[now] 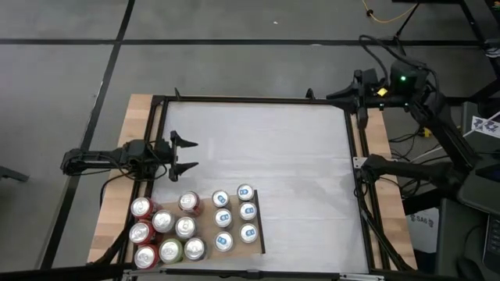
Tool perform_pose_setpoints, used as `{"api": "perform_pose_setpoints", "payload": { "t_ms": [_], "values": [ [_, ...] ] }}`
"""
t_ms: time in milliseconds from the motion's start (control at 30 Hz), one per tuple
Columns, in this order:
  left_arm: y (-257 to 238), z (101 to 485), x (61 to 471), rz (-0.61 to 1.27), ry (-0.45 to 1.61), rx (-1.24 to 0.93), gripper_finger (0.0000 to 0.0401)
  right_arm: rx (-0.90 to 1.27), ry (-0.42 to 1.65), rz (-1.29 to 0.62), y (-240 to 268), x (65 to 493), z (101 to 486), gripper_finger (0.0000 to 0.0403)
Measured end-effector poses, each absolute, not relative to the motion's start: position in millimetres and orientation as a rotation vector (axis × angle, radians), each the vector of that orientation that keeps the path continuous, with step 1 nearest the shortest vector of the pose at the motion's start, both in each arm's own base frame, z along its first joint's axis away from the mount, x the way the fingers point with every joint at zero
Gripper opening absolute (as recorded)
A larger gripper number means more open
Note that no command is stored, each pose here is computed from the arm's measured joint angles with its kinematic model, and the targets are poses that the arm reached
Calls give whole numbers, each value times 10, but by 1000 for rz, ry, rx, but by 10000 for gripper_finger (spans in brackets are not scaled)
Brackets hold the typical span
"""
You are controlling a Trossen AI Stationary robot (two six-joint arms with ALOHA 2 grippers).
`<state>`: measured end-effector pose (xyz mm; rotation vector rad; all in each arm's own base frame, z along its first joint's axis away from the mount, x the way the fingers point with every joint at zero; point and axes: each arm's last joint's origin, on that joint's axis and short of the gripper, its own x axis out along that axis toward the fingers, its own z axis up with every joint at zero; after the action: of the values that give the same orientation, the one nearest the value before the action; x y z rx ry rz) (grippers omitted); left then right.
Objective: Place canned beverage on shelf
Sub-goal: Return to Home Position
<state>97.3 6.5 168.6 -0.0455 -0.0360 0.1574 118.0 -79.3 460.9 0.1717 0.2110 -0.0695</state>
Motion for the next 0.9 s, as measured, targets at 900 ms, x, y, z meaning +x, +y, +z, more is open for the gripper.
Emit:
{"api": "perform_pose_setpoints", "payload": {
  "t_ms": [900],
  "values": [
    [62,1682,974,145,-31,-43,347,-60,-156,-62,-536,886,3283,56]
  ]
}}
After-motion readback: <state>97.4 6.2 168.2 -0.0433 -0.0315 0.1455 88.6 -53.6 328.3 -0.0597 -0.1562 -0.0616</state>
